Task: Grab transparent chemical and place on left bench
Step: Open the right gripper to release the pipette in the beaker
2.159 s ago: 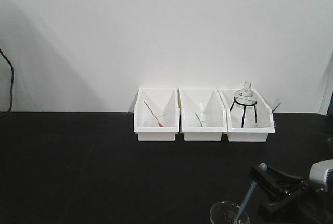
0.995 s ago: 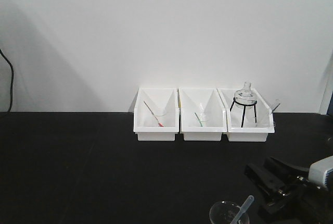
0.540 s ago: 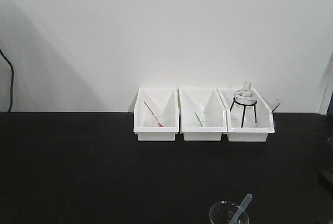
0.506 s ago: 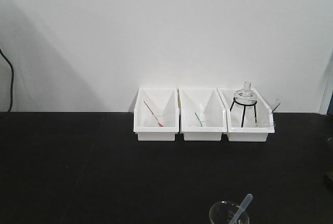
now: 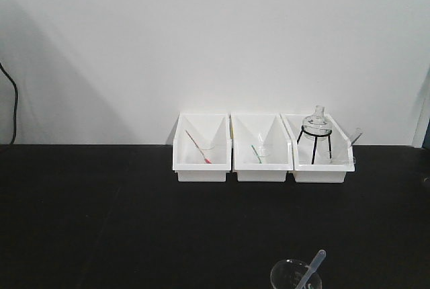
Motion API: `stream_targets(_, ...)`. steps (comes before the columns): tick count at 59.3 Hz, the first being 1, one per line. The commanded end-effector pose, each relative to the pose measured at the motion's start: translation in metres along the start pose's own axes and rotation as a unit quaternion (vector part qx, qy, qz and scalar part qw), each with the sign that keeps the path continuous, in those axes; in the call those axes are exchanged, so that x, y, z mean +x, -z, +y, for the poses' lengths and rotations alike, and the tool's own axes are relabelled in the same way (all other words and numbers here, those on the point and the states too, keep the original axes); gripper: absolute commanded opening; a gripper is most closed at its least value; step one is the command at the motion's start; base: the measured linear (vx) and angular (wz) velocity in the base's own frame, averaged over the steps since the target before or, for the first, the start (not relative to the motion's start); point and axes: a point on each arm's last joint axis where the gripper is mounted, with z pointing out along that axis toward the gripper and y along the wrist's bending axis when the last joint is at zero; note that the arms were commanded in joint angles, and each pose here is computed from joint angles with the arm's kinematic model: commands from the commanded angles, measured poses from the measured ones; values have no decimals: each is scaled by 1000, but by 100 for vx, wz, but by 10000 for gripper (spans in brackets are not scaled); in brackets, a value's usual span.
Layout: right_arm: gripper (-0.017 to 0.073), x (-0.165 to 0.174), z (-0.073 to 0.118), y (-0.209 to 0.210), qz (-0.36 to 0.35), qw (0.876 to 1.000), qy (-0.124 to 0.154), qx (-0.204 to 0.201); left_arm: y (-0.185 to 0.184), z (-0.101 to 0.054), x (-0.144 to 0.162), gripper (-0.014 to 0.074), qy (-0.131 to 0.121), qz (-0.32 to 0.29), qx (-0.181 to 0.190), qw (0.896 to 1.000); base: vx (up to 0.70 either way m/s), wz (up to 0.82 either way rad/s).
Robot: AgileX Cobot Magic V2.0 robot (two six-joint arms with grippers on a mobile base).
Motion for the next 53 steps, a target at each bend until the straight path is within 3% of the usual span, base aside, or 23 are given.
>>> stream_targets(1, -7, -12, 1, 0, -25, 1000, 1, -10, 1, 0, -3, -3, 4, -41, -1, 999, 0, 0)
stream_targets(23, -7, -11, -1, 0, -19, 1000, -2, -1, 1, 0, -3, -3, 4, -41, -1, 999, 0, 0)
stream_targets(25, -7, -11, -2, 0, -19, 1000, -20, 4, 1, 0, -3, -3, 4, -41, -1, 999, 0, 0)
stream_targets(28, -7, -12, -5, 2, -25, 995, -90, 22, 1, 0, -3, -3, 4, -41, -1, 999, 0, 0)
stream_targets(31, -7, -10, -10, 6, -14, 991, -122, 52, 1, 0, -3, -3, 4, -41, -1, 999, 0, 0)
stream_targets(32, -7, -9, -11, 7, -10, 988, -144, 61, 1, 0, -3, -3, 4, -41, -1, 999, 0, 0)
stream_targets(34, -7, -6, -14, 10, 6, 984, -157, 80, 1, 0, -3, -3, 4, -41, -1, 999, 0, 0)
stream_targets(38, -7, -1, -15, 18, 35, 983, -153, 97, 1, 0, -3, -3, 4, -41, -1, 999, 0, 0)
stream_targets(41, -7, 6, -13, 25, 55, 985, -130, 97, 1, 0, -3, -3, 4, -41, -1, 999, 0, 0)
stream_targets(46, -7, 17, -9, 38, 44, 990, -102, 89, 1, 0, -3, -3, 4, -41, -1, 999, 0, 0)
stream_targets(53, -7, 40, -2, 60, 5, 992, -96, 84, 1, 0, -3, -3, 4, -41, -1, 999, 0, 0)
